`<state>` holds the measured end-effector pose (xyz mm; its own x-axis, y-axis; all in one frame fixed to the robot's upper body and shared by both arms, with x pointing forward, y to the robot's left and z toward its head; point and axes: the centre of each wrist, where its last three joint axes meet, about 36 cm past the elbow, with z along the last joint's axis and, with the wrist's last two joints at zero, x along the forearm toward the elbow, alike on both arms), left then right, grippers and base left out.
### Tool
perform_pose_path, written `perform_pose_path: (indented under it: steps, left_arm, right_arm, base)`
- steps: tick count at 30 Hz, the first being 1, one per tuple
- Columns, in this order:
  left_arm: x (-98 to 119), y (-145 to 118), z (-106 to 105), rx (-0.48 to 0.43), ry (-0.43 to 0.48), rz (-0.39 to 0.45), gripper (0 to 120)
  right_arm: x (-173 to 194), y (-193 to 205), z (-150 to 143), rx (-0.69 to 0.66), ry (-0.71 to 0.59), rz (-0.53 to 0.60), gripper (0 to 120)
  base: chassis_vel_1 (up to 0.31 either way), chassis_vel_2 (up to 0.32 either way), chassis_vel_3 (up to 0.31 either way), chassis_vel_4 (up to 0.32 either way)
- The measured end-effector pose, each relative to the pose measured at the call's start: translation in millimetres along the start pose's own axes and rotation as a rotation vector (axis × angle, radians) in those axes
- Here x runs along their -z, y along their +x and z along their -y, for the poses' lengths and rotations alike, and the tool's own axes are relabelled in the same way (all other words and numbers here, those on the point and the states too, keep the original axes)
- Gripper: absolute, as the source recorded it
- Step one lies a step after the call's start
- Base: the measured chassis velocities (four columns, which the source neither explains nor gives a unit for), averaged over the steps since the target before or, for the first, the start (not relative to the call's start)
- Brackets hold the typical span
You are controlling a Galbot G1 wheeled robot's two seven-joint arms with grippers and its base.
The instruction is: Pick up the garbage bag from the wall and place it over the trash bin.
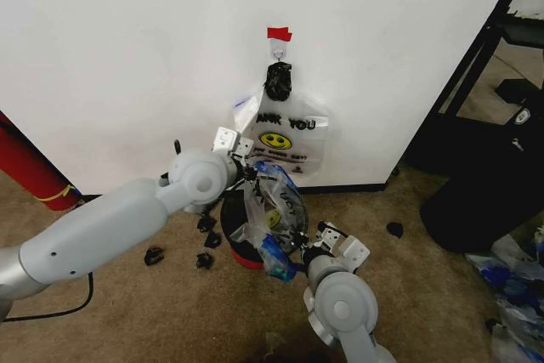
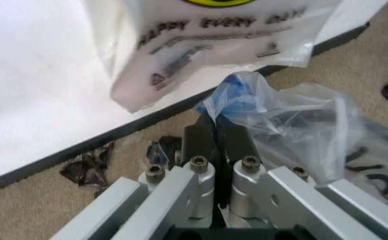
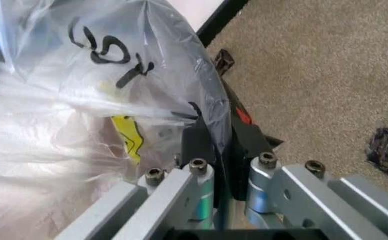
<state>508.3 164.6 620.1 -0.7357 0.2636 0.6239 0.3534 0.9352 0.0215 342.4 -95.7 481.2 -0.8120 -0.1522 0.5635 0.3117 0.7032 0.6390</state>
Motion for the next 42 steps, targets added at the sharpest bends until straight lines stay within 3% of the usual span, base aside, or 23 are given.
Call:
perform_pose_path:
  steps: [12,18,27,35,38,42]
  left_arm:
    - [3,10,-42,0.028,0.123,-0.029,0]
    - [-7,32,-73,0.026,0.213,-0.016,0]
    - [-24,36,-82,-0.029,0.304,-0.046,0]
    - [-28,52,-81,-0.037,0.308,-0.019,26]
    - [-31,71,-82,-0.016,0.285,0.008,41]
    - [-37,93,-75,0.012,0.232,0.059,52]
  right_arm:
    - [16,6,5,0.063,-0.075,-0.007,0]
    - [24,5,7,0.069,-0.097,0.013,0]
    - [25,5,4,0.069,-0.097,0.018,0]
    - [24,5,3,0.066,-0.095,0.022,0]
    - [24,2,4,0.061,-0.093,0.026,0]
    - [25,-2,4,0.053,-0.099,0.039,0]
  base:
    - [0.0,0.0,0.0,0.0]
    - [0.0,0.0,0.0,0.0]
    - [0.0,0.0,0.0,0.0]
    - [0.0,0.0,0.0,0.0]
    - [0.0,0.0,0.0,0.0]
    - [0.0,0.0,0.0,0.0]
